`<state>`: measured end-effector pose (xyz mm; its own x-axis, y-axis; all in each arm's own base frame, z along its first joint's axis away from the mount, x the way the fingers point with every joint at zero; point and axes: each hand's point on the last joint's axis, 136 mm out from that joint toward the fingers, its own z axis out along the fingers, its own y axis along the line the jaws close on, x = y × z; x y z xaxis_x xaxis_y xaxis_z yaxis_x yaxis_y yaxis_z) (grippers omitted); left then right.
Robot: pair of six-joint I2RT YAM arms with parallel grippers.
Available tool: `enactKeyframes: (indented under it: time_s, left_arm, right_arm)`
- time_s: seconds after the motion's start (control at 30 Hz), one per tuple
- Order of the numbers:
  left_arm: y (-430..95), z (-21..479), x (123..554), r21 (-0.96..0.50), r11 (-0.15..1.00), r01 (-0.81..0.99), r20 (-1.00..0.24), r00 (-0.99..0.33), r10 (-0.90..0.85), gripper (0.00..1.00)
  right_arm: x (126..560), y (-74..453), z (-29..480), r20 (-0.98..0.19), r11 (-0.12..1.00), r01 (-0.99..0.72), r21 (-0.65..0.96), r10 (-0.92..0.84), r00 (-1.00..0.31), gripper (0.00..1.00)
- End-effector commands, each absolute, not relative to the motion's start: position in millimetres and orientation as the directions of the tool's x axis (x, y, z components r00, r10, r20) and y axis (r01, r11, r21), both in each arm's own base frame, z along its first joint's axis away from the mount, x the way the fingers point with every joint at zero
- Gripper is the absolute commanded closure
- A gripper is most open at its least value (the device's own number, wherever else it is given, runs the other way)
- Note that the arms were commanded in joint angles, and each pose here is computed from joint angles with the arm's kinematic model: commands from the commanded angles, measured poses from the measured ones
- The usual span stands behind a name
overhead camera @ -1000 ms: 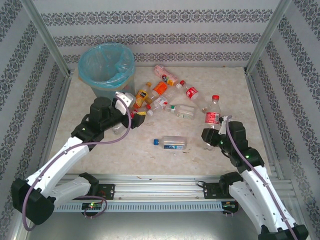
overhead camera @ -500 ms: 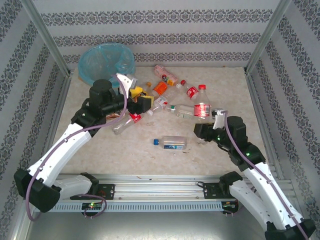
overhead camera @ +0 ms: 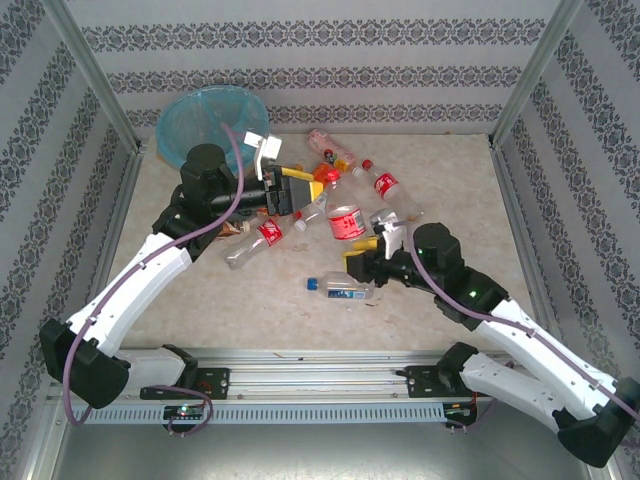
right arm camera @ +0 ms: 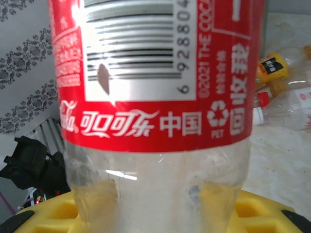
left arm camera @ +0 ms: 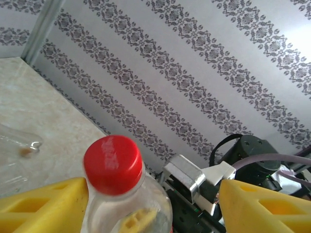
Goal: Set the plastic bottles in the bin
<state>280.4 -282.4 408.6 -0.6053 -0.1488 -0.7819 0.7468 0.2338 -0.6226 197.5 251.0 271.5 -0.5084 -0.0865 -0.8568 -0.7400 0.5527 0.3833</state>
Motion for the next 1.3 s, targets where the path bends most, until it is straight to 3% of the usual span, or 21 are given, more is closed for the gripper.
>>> enactKeyframes:
  time_s: [0.0,0.17,0.33,0.47,0.63,0.83,0.9,0.97,1.1,1.27]
  left_arm:
    - [-287,414,265,-0.628,0.163,0.761,-0.778,-0.613,-0.138,0.32]
    - [-287,408,264,-0.630,0.172,0.757,-0.776,-0.618,-0.125,0.39]
    - [-284,412,266,-0.613,0.196,0.765,-0.790,-0.596,-0.143,0.37]
    - [-283,419,268,-0.602,0.202,0.772,-0.798,-0.581,-0.160,0.45]
    - [-272,425,275,-0.561,0.288,0.776,-0.828,-0.521,-0.210,0.70]
    - [-268,433,276,-0.553,0.315,0.772,-0.833,-0.504,-0.228,0.98]
    - [-266,436,277,-0.554,0.324,0.767,-0.832,-0.499,-0.241,1.00]
    - [-263,440,279,-0.548,0.341,0.764,-0.835,-0.483,-0.263,1.00]
    - [-251,450,289,-0.530,0.421,0.736,-0.847,-0.433,-0.309,1.00]
    - [-229,482,298,-0.434,0.556,0.709,-0.899,-0.298,-0.322,1.00]
  right_arm:
    - [194,263,297,-0.895,0.492,-0.797,0.350,-0.074,-0.439,0.56]
    - [190,271,299,-0.900,0.460,-0.817,0.348,-0.079,-0.428,0.56]
    - [184,275,302,-0.903,0.431,-0.832,0.348,-0.083,-0.421,0.56]
    - [183,274,301,-0.902,0.431,-0.832,0.350,-0.083,-0.423,0.56]
    - [180,275,302,-0.900,0.423,-0.834,0.355,-0.088,-0.427,0.55]
    - [183,275,308,-0.903,0.431,-0.829,0.358,-0.067,-0.425,0.51]
    - [183,277,314,-0.904,0.425,-0.829,0.363,-0.054,-0.423,0.43]
    - [188,275,321,-0.905,0.448,-0.816,0.365,-0.034,-0.424,0.28]
    - [205,257,328,-0.910,0.568,-0.745,0.351,0.021,-0.414,0.03]
    - [222,217,341,-0.931,0.722,-0.613,0.321,0.121,-0.346,0.02]
